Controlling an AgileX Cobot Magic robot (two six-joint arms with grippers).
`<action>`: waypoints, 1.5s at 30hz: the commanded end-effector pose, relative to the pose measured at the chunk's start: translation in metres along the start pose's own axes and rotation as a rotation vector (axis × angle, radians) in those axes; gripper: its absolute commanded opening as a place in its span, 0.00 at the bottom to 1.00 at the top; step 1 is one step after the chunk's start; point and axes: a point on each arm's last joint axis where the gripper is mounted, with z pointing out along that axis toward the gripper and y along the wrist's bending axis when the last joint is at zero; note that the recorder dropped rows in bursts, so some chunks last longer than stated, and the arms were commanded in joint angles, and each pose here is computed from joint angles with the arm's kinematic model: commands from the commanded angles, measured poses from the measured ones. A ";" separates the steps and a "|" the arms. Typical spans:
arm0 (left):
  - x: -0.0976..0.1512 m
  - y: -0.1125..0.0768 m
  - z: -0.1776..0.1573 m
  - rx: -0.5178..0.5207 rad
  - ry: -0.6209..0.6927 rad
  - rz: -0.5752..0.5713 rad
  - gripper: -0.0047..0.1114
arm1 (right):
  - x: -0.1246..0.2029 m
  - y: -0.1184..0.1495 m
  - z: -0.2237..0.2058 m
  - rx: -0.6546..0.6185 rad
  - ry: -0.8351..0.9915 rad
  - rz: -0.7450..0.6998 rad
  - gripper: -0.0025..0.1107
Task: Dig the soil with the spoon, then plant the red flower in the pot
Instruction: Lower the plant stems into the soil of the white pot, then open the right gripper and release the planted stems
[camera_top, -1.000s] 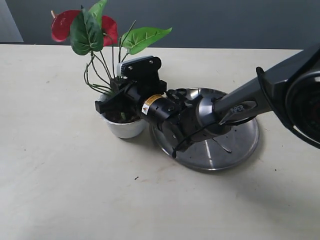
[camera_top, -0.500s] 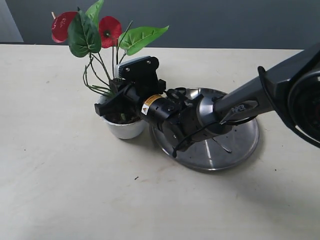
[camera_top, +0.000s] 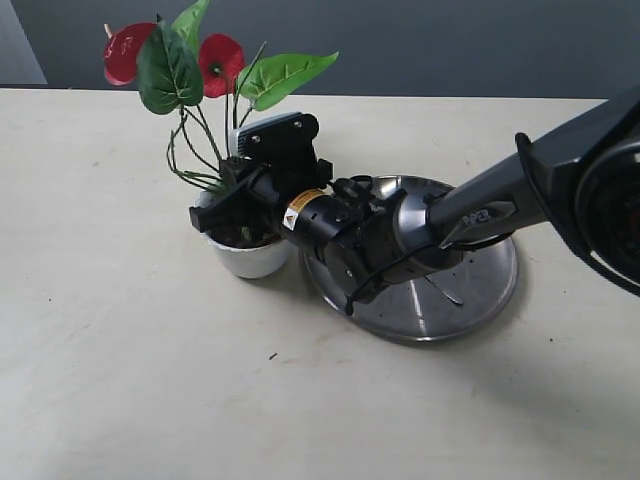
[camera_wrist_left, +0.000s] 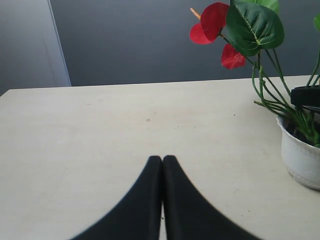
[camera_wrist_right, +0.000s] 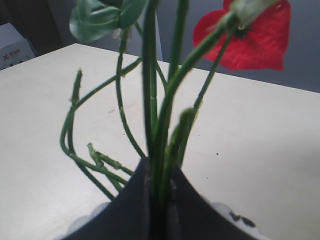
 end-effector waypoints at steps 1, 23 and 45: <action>-0.001 0.000 0.000 0.002 -0.005 -0.002 0.04 | 0.021 0.001 -0.002 -0.009 0.124 -0.032 0.14; -0.001 0.000 0.000 0.002 -0.005 -0.002 0.04 | -0.028 0.009 -0.023 -0.028 0.216 -0.094 0.43; -0.001 0.000 0.000 0.002 -0.005 -0.002 0.04 | -0.140 0.025 -0.139 -0.036 0.506 -0.157 0.18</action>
